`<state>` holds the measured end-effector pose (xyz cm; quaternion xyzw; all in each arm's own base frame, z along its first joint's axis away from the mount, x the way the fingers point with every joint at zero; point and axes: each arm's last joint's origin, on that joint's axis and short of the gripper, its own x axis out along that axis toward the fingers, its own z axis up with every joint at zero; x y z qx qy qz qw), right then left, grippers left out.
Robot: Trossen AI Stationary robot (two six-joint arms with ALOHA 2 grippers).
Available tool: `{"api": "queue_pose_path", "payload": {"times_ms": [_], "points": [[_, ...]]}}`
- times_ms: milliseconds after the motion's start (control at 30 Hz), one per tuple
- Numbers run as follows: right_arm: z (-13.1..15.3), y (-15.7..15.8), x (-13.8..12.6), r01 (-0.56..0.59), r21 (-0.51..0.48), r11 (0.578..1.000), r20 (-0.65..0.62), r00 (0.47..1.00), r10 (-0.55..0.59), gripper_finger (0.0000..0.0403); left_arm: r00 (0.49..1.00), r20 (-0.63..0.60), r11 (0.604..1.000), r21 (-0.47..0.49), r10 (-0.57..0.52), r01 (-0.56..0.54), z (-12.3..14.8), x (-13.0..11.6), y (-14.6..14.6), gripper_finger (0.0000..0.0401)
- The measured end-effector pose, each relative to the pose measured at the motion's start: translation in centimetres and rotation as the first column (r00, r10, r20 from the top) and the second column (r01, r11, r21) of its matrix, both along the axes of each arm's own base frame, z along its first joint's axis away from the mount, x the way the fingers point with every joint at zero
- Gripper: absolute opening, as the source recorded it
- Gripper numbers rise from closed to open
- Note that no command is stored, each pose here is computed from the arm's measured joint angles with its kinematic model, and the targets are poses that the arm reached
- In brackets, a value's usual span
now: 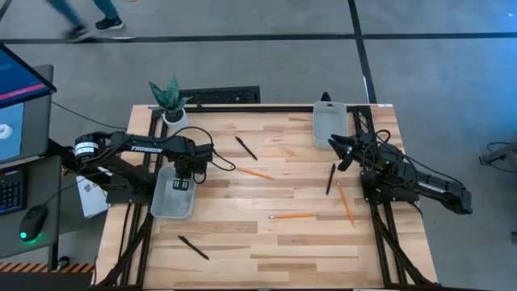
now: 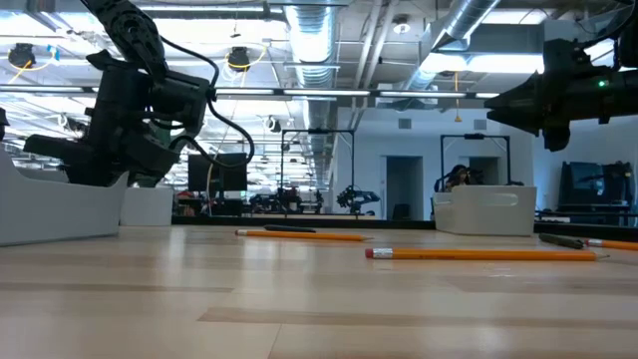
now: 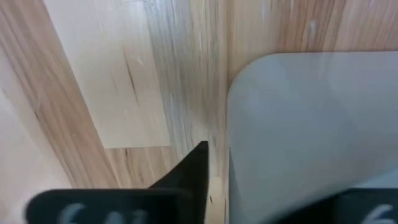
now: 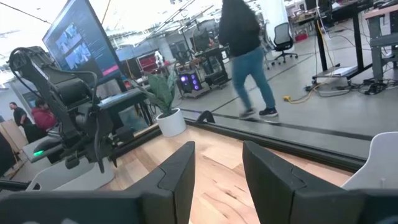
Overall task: Sort pens & pencils
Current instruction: Move the bottom gray bin to the top of the table
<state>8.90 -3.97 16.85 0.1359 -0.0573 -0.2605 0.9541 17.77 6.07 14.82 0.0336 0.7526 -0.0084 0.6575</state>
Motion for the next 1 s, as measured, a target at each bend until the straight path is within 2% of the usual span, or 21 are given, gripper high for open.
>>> {"api": "queue_pose_path", "payload": {"times_ms": [100,167,1000], "points": [[0.0,0.0,0.0,0.0,0.0,1.0,0.0,1.0,0.0,0.0156,1.0,0.0,1.0,0.0,0.0,0.0,0.0,0.0,0.0,0.0015],[0.0,0.0,0.0,0.0,0.0,1.0,0.0,1.0,0.0,0.0156,1.0,0.0,1.0,-0.001,0.001,-0.001,0.01,0.01,0.0,0.0005],[0.01,0.0,0.0,0.0,0.001,1.0,0.001,1.0,0.0,0.0156,1.0,0.001,1.0,-0.001,0.002,-0.002,0.02,0.01,0.0,0.0002]]}}
